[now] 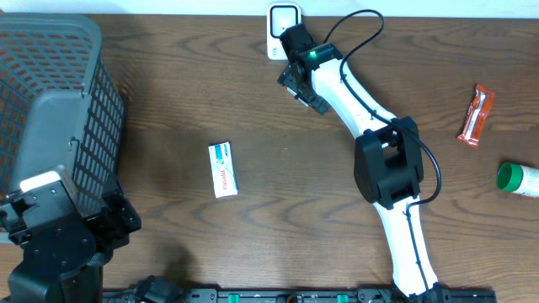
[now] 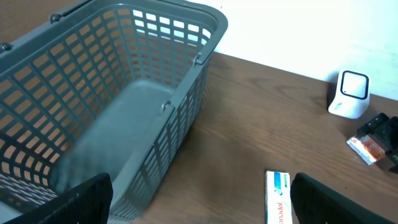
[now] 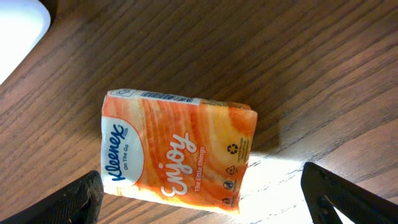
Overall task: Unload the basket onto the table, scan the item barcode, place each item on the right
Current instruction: 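Hold the Kleenex pack barcode against the scanner face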
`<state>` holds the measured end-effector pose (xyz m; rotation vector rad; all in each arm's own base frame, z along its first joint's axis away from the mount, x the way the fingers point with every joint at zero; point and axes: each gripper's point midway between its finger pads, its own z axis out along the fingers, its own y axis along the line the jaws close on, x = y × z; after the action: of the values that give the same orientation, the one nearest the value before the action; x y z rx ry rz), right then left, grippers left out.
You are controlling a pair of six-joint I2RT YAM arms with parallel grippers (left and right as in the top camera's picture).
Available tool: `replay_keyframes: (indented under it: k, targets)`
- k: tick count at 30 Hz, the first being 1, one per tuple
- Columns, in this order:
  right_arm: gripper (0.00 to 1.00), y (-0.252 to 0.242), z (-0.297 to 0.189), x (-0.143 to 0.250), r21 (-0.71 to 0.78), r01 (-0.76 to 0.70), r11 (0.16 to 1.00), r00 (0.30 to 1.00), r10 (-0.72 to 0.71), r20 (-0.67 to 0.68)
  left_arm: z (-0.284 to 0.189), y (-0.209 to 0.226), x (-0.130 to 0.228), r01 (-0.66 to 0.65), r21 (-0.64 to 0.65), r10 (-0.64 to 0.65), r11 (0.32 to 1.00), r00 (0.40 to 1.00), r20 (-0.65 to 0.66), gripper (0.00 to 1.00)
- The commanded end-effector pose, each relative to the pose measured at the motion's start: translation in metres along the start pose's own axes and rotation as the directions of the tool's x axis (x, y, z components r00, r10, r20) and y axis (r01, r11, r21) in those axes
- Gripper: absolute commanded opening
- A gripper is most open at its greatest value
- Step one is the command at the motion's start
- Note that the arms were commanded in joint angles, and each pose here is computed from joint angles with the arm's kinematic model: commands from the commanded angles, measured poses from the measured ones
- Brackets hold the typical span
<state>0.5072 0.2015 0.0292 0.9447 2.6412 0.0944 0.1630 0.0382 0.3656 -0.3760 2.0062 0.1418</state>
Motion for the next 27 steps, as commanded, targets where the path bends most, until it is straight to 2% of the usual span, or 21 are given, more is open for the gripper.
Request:
replay_keyframes:
  k: [1,24,27]
  targets:
    - [0.96,0.007,-0.005,-0.007,-0.012,-0.017,1.000,0.999,0.018,0.046,-0.002,0.002,-0.004,0.015,-0.007,-0.015,1.000,1.000,0.014,0.91]
    - [0.91,0.007,0.026,0.004,-0.001,-0.024,1.000,1.000,0.024,0.020,-0.002,0.002,-0.004,0.015,-0.007,-0.015,1.000,1.000,0.014,0.91]
    - [0.85,0.003,0.034,0.008,0.015,-0.021,1.000,1.000,0.021,0.010,-0.002,0.002,-0.004,0.015,-0.007,-0.015,1.000,1.000,0.014,0.91]
